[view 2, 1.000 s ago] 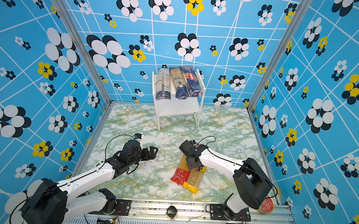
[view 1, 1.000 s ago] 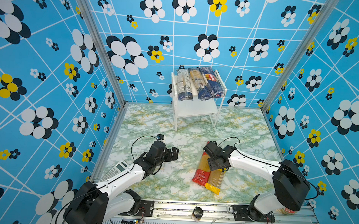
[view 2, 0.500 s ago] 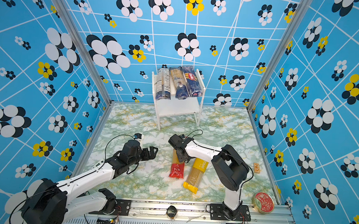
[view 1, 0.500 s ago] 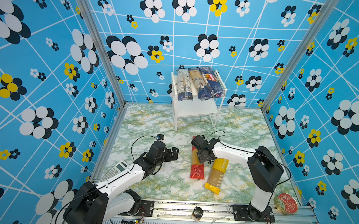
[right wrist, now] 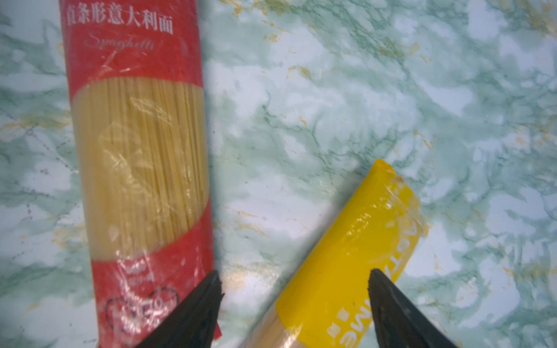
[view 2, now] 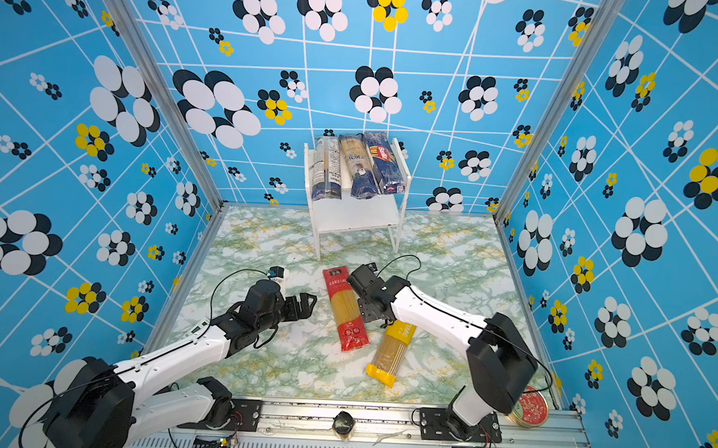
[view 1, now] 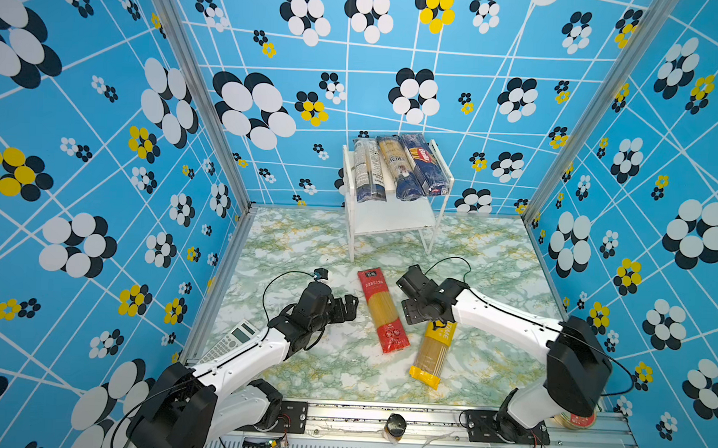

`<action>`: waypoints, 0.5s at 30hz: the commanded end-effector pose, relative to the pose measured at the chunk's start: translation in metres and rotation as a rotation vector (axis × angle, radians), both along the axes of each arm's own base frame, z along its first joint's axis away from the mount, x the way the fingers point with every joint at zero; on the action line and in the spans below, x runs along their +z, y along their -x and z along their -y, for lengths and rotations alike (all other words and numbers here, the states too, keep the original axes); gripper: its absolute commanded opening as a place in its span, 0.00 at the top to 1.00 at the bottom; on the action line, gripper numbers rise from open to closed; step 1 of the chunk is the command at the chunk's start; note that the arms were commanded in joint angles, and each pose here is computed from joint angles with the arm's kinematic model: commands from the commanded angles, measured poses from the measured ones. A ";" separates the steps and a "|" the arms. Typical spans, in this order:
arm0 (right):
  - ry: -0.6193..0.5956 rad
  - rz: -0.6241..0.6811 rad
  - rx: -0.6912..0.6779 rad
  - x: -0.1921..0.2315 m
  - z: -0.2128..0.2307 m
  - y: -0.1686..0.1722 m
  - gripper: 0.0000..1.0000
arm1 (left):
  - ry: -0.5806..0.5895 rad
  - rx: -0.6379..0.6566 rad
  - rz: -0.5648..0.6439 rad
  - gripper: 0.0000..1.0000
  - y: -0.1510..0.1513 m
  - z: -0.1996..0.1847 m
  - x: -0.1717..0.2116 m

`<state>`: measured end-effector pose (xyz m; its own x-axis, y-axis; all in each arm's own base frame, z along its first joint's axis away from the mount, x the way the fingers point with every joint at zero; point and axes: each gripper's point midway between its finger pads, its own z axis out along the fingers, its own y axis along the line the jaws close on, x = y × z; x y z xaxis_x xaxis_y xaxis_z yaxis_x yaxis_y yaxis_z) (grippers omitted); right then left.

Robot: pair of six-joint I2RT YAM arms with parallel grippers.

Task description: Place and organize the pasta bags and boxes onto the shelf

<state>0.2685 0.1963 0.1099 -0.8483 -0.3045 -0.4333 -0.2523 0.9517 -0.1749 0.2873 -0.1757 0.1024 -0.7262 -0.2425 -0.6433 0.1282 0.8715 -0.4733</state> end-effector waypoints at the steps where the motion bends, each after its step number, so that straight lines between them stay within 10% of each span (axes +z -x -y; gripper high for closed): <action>1: 0.082 -0.110 -0.097 -0.014 0.044 0.043 0.21 | 0.033 -0.040 0.025 0.01 -0.004 0.014 0.006; 15: 0.063 -0.212 -0.259 -0.045 0.084 0.096 0.22 | 0.023 -0.072 0.008 0.01 -0.008 0.024 0.000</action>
